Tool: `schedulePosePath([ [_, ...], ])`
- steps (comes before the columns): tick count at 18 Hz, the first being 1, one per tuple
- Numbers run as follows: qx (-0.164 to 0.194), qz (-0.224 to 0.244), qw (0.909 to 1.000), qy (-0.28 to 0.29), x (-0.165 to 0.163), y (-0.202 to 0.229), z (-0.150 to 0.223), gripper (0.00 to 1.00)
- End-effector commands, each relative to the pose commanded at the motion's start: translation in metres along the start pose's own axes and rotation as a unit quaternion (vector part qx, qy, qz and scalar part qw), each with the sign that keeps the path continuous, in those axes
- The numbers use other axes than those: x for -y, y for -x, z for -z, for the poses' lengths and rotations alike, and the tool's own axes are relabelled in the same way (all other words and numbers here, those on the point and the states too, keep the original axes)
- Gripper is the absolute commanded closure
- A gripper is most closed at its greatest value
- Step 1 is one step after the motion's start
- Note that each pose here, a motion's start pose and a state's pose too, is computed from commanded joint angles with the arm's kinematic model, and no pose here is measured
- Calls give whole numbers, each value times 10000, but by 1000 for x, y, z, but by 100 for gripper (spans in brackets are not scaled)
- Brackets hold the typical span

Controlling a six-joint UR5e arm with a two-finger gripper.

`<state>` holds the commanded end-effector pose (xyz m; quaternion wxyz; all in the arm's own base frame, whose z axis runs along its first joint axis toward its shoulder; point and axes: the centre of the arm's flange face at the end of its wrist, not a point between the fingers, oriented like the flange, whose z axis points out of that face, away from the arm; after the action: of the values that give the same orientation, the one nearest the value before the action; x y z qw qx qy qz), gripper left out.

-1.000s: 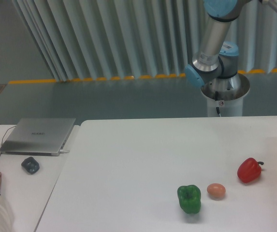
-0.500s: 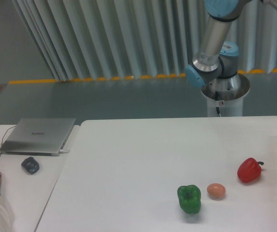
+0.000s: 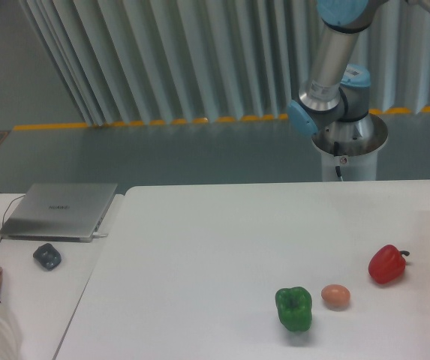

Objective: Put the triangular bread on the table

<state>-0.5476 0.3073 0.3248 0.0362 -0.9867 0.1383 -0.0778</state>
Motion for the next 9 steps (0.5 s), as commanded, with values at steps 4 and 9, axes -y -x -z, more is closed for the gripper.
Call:
schedulePosePath([
  [4,-66,-54,10000,-22,11,-5,32,85],
  [9,-64,-222,9996,-169,60,-24,61,85],
])
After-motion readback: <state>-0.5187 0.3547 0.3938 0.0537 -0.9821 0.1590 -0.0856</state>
